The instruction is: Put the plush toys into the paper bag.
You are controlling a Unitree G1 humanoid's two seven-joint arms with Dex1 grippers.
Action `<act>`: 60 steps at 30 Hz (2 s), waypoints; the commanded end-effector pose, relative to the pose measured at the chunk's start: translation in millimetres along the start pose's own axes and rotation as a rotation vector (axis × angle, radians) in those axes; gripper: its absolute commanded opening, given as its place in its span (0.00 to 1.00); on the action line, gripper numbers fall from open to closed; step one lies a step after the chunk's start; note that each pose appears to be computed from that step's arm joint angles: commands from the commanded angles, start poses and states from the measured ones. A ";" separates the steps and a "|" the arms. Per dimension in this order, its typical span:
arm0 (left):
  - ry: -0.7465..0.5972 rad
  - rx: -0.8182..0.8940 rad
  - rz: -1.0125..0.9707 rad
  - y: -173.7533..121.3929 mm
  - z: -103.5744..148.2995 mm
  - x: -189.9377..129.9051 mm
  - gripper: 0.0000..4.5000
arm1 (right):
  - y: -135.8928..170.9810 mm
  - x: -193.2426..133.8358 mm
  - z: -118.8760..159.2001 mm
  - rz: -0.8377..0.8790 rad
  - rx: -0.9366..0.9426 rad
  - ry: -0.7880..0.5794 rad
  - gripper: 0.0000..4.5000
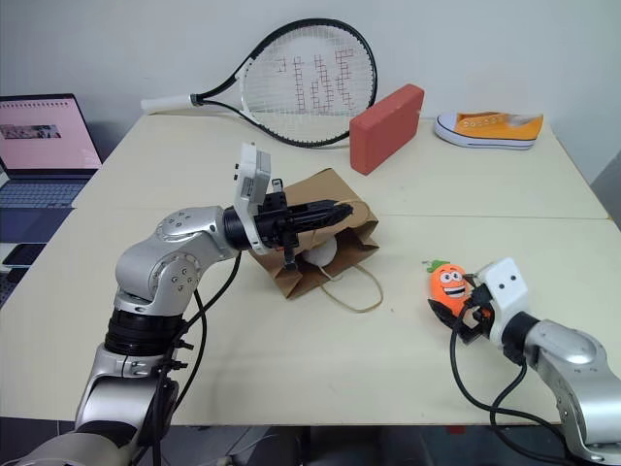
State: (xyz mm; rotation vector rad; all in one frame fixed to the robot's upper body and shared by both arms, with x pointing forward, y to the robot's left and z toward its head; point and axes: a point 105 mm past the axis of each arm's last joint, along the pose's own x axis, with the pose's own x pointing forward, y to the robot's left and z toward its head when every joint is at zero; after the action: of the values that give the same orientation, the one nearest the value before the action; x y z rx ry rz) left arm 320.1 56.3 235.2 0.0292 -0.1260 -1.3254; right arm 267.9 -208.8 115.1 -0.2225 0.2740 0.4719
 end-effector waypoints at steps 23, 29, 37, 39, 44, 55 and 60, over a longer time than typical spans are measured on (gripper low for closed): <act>-0.008 0.067 0.030 3.6 13.2 -10.5 0.00 | 3.0 13.4 2.3 0.021 0.030 -0.017 0.01; -0.015 0.063 0.024 4.2 16.1 -10.2 0.00 | 49.0 20.1 36.1 0.284 0.013 -0.080 0.01; -0.017 0.058 0.001 -0.4 17.3 -7.5 0.00 | 92.7 50.3 63.2 0.442 0.024 -0.119 0.01; -0.013 0.052 -0.014 -3.7 16.7 -7.3 0.00 | 94.6 64.6 67.0 0.414 0.044 -0.134 0.01; -0.005 0.051 -0.021 -6.7 17.8 -10.5 0.00 | 91.4 91.7 77.0 0.322 0.058 -0.181 0.01; 0.023 0.041 -0.046 -10.8 16.1 -13.3 0.00 | 97.4 120.8 86.8 0.216 0.005 -0.248 0.01; 0.033 0.033 -0.066 -12.9 13.9 -12.1 0.00 | 100.3 134.7 91.1 0.156 0.012 -0.262 0.01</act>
State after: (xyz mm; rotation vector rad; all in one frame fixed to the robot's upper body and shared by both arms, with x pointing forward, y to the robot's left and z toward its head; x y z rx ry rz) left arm 310.1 68.3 238.5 0.0663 -0.0829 -1.3583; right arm 351.1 -43.6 129.6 -0.1232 0.1012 0.6640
